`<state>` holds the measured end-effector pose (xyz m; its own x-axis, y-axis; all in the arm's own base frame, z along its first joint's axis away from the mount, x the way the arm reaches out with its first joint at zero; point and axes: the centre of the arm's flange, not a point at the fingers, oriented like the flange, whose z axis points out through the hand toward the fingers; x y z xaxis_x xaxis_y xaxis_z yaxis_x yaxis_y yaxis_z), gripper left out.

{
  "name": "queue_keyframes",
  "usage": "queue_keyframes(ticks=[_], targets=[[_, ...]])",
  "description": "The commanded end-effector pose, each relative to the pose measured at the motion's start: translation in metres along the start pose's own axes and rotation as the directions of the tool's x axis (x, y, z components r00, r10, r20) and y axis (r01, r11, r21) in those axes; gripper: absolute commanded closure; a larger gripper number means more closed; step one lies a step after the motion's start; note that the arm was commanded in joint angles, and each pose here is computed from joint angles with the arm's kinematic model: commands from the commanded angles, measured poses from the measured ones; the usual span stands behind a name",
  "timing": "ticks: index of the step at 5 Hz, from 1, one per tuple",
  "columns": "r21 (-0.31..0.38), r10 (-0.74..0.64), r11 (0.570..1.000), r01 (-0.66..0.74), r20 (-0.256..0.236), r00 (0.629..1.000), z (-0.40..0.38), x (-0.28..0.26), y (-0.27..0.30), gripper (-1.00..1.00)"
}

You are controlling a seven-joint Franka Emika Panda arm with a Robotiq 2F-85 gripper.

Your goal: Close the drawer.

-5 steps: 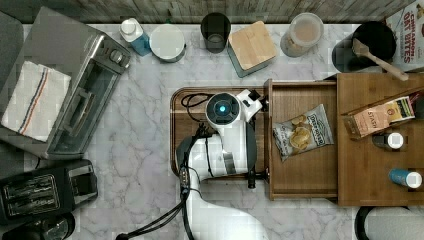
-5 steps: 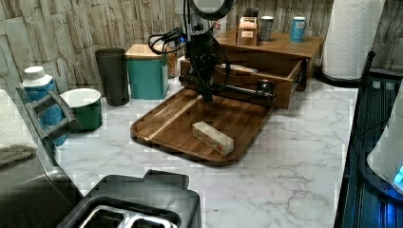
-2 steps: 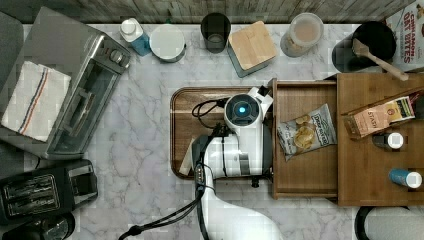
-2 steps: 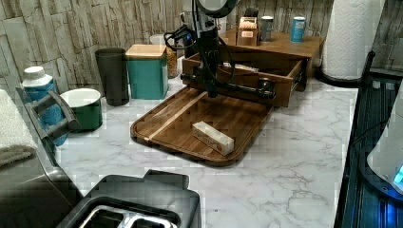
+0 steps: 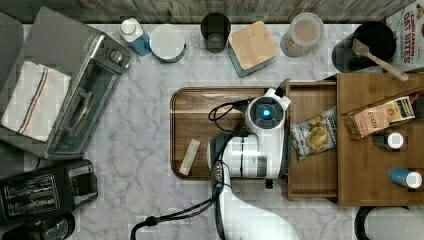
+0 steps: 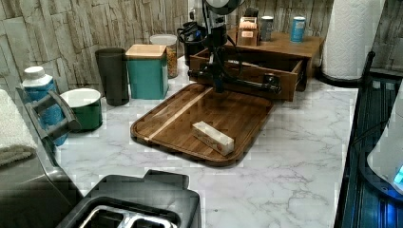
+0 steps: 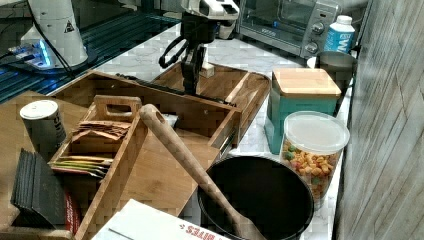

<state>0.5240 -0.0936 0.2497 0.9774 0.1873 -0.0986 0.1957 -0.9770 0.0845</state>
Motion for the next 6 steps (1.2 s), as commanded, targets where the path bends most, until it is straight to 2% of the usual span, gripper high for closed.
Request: queue_keyframes(ticks=[1, 2, 3, 4, 6], targets=[[0.029, 0.284, 0.959, -0.282, -0.106, 0.953, -0.038, -0.075, 0.264, 1.0], [-0.02, 0.297, 0.953, -0.302, -0.125, 0.947, -0.038, -0.091, 0.302, 1.0], [-0.134, 0.3, 0.938, -0.319, -0.14, 0.944, -0.046, -0.109, 0.308, 1.0], [-0.193, 0.354, 0.91, -0.367, -0.099, 0.93, -0.052, -0.103, 0.302, 1.0], [-0.192, 0.354, 0.91, -0.367, -0.099, 0.93, -0.052, -0.103, 0.302, 1.0]])
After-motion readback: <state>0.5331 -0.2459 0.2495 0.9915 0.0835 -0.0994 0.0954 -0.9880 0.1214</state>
